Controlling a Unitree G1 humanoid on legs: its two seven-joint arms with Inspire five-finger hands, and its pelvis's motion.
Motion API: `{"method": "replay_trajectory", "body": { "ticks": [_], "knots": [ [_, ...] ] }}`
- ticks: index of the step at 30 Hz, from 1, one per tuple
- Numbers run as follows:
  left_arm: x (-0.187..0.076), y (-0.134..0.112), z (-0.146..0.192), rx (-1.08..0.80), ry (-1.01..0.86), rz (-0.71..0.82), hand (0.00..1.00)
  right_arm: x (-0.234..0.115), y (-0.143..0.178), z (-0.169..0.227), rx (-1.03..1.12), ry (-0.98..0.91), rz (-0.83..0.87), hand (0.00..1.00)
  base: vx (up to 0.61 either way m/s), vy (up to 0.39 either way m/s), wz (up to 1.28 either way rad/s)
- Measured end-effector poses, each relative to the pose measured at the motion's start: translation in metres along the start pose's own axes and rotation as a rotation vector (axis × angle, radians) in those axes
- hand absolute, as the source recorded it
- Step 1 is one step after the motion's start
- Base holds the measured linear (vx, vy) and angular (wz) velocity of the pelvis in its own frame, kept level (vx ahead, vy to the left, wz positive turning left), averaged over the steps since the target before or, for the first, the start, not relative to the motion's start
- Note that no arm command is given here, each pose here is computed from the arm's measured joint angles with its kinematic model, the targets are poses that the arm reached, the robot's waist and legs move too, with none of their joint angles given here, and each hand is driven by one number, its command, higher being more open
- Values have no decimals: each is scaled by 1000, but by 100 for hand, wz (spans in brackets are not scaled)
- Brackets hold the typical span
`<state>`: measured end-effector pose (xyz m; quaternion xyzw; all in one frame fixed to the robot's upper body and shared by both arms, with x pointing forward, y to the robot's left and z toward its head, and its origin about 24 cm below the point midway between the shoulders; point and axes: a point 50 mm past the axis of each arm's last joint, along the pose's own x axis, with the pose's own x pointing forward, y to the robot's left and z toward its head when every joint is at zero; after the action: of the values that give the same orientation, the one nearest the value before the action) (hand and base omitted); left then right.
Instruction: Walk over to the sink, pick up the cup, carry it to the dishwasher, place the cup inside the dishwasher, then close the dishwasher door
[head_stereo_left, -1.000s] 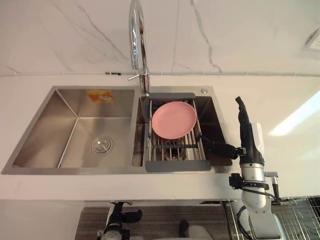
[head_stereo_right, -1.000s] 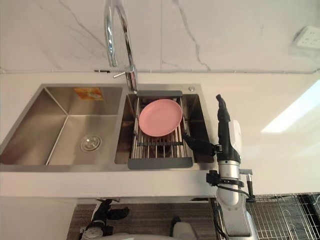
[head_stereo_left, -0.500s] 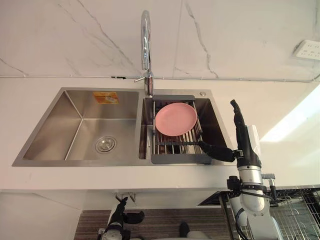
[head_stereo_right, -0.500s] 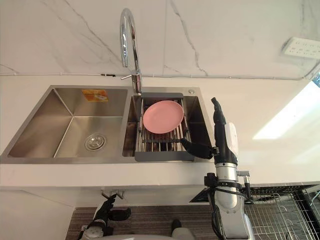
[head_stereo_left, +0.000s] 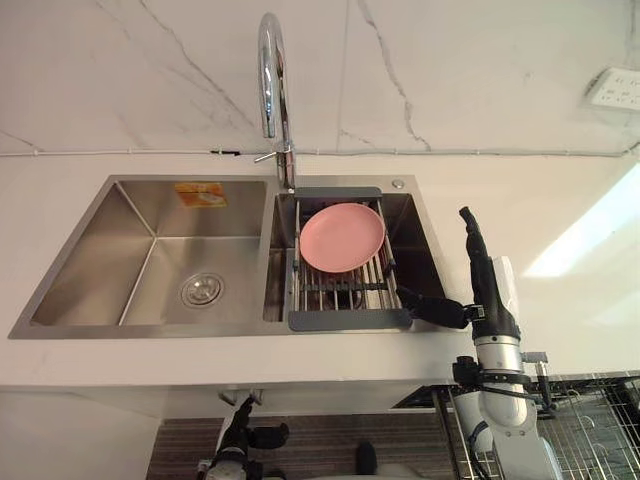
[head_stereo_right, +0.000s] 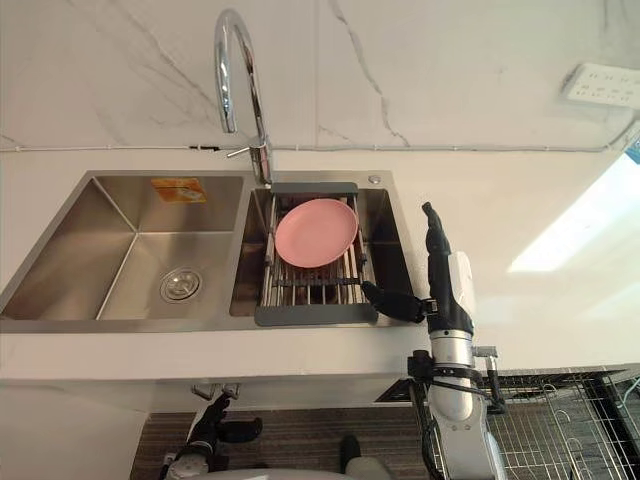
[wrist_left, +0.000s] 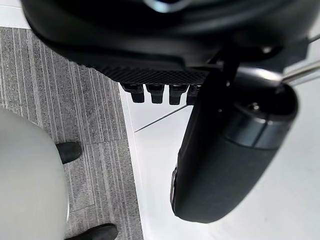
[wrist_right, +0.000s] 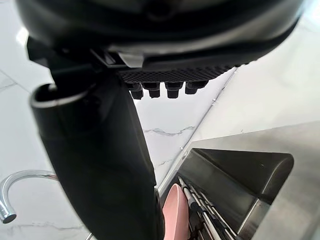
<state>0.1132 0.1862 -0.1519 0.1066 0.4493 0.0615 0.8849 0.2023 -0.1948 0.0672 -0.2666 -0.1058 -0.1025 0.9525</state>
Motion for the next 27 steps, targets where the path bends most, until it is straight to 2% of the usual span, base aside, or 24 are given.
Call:
{"method": "replay_trajectory", "body": {
  "ticks": [8,17,21,27],
  "knots": [
    [-2,4,-4,-72,13,21,100,11,5,11,13,-63,20,100,-44,-3,3],
    [-2,4,-3,-86,3,11,100,21,14,21,-24,-145,122,100,-20,-6,7],
    [-2,4,-2,-87,-2,11,100,29,19,18,-79,-159,161,100,-12,-5,8],
    [-1,4,-1,-106,-7,15,100,37,22,9,-273,-165,194,100,-1,-3,11]
  ]
}}
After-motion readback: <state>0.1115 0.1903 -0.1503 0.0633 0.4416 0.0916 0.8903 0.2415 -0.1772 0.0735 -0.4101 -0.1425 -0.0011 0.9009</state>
